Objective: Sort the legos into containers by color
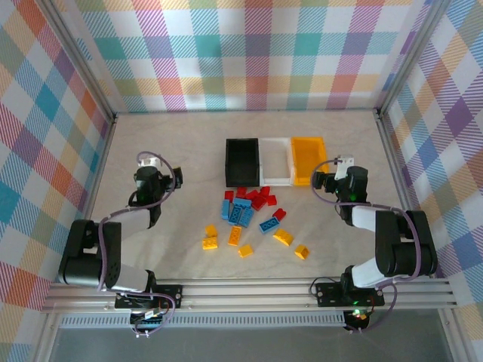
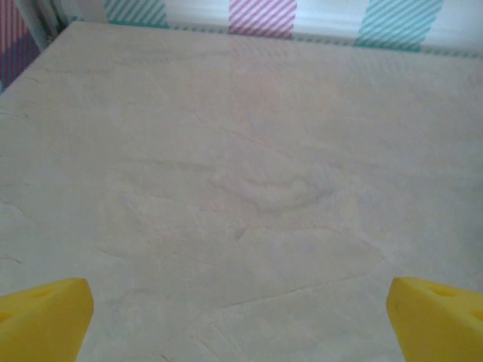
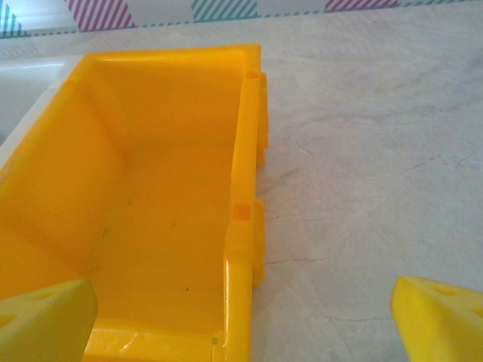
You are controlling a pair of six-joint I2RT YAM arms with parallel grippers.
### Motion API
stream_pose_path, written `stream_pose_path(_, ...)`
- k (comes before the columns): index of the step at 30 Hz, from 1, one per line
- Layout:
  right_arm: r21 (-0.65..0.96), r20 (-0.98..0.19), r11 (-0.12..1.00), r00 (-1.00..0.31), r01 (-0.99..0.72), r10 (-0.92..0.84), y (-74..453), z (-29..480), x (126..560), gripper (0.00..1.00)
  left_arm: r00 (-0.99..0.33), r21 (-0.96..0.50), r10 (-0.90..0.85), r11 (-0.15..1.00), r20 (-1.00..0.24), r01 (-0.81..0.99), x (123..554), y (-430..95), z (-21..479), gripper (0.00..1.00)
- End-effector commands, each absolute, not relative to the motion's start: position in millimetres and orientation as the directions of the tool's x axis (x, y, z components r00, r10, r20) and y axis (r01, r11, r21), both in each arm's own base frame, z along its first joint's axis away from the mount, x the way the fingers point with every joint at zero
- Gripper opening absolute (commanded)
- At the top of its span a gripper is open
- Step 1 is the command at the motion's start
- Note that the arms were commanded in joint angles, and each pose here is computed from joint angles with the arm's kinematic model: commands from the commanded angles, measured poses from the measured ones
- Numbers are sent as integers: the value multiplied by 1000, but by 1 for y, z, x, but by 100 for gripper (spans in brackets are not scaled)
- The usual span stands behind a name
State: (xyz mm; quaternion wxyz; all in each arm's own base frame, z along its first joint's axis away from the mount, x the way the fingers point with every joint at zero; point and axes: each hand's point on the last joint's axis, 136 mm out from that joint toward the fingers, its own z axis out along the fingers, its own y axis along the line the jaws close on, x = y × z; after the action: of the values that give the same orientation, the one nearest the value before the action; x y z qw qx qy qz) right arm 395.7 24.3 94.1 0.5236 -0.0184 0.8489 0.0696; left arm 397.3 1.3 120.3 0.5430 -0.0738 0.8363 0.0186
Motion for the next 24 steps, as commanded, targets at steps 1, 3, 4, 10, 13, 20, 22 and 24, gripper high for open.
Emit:
stream_pose_path(1, 123, -876, 989, -478, -83, 69, 22, 106, 400, 100, -425, -72, -152, 977, -892, -200, 388, 9, 119, 100)
stream_pose_path(3, 158, -834, 982, -546, -100, 79, 29, 101, 401, 100, -419, -101, -190, 969, -888, -225, 384, 11, 123, 100)
stream_pose_path(4, 165, -834, 976, -548, -144, 61, 37, 103, 402, 100, -418, -116, -210, 964, -884, -241, 382, 13, 126, 100)
stream_pose_path(10, 121, -866, 976, -499, -182, 14, 49, 134, 400, 100, -390, -187, -279, 948, -878, -255, 374, 11, 145, 100)
stream_pose_path(13, 162, -873, 967, -485, -196, 48, 57, 151, 396, 100, -382, -206, -306, 937, -872, -282, 368, 14, 153, 100)
stream_pose_path(20, 306, -823, 929, -548, -206, 150, 82, 181, 380, 100, -378, -322, -434, 890, -818, -324, 359, 9, 172, 100)
stream_pose_path(22, 356, -790, 908, -590, -222, 166, 94, 187, 373, 100, -387, -368, -481, 869, -787, -331, 358, 5, 178, 100)
stream_pose_path(24, 407, -751, 884, -636, -232, 179, 107, 190, 362, 100, -406, -399, -509, 856, -759, -328, 358, -3, 184, 100)
